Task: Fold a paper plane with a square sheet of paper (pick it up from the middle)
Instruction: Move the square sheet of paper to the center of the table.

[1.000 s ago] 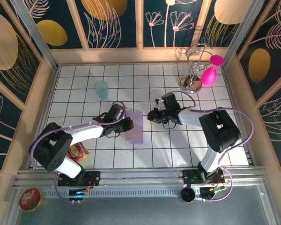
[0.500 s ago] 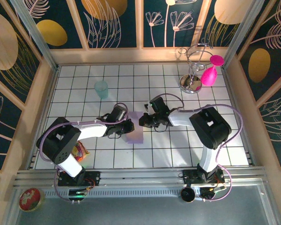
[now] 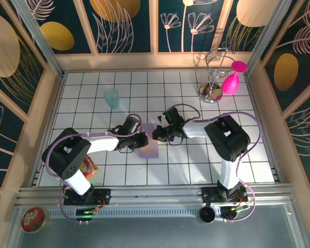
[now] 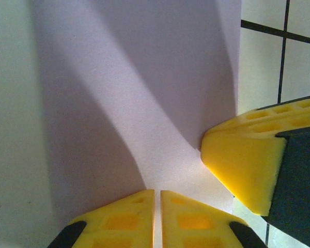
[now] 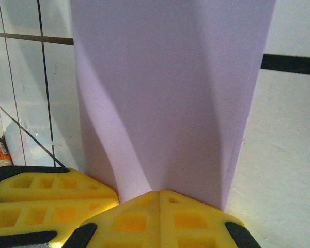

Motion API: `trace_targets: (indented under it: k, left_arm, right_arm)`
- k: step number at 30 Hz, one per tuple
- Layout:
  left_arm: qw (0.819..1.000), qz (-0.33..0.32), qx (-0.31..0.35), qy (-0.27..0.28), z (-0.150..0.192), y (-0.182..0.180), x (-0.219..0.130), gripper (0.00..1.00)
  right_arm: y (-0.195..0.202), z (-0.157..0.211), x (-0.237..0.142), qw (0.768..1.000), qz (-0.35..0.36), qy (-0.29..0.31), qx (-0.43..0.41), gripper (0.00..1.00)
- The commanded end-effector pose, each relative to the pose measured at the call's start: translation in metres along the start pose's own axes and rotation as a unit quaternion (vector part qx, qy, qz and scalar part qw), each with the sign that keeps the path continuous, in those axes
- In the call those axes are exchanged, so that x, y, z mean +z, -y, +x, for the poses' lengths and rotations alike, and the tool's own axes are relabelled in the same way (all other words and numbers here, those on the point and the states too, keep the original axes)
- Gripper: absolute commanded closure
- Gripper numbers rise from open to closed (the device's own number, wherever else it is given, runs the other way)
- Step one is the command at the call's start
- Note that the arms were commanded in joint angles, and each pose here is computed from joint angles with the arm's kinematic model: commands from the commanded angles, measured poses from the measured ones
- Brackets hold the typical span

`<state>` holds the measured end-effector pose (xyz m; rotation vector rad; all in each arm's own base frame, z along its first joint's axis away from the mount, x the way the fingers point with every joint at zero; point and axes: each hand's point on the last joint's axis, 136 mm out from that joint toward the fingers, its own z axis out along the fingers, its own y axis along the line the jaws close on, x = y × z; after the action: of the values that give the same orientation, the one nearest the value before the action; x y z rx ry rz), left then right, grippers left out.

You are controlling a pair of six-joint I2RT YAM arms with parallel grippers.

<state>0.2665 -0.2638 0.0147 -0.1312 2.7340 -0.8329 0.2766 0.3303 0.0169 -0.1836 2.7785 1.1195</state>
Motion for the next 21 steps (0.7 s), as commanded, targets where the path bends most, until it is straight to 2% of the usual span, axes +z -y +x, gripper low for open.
trace_targets:
  k: [1, 5, 9, 13, 21]
  left_arm:
    - [1.000, 0.013, -0.001, 0.005, -0.008, 0.010, -0.002, 0.88]
    - [0.999, 0.039, 0.008, 0.027, -0.021, 0.029, -0.016, 0.87]
    - [0.997, 0.061, 0.019, 0.033, -0.028, 0.045, -0.022, 0.84]
    - [0.997, 0.064, 0.028, 0.024, -0.030, 0.049, -0.016, 0.84]
    - [0.998, 0.056, 0.024, -0.004, -0.023, 0.042, 0.001, 0.87]
  right_arm:
    - [0.036, 0.017, 0.011, 0.997, 0.072, -0.025, 0.019, 0.95]
    - [0.071, 0.023, 0.009, 0.992, 0.124, -0.033, 0.020, 0.96]
    - [0.092, 0.006, -0.003, 0.989, 0.143, -0.020, 0.013, 0.97]
    - [0.086, -0.012, -0.010, 0.993, 0.121, -0.014, -0.007, 0.96]
    - [0.093, -0.006, -0.001, 0.992, 0.119, -0.030, 0.003, 0.96]
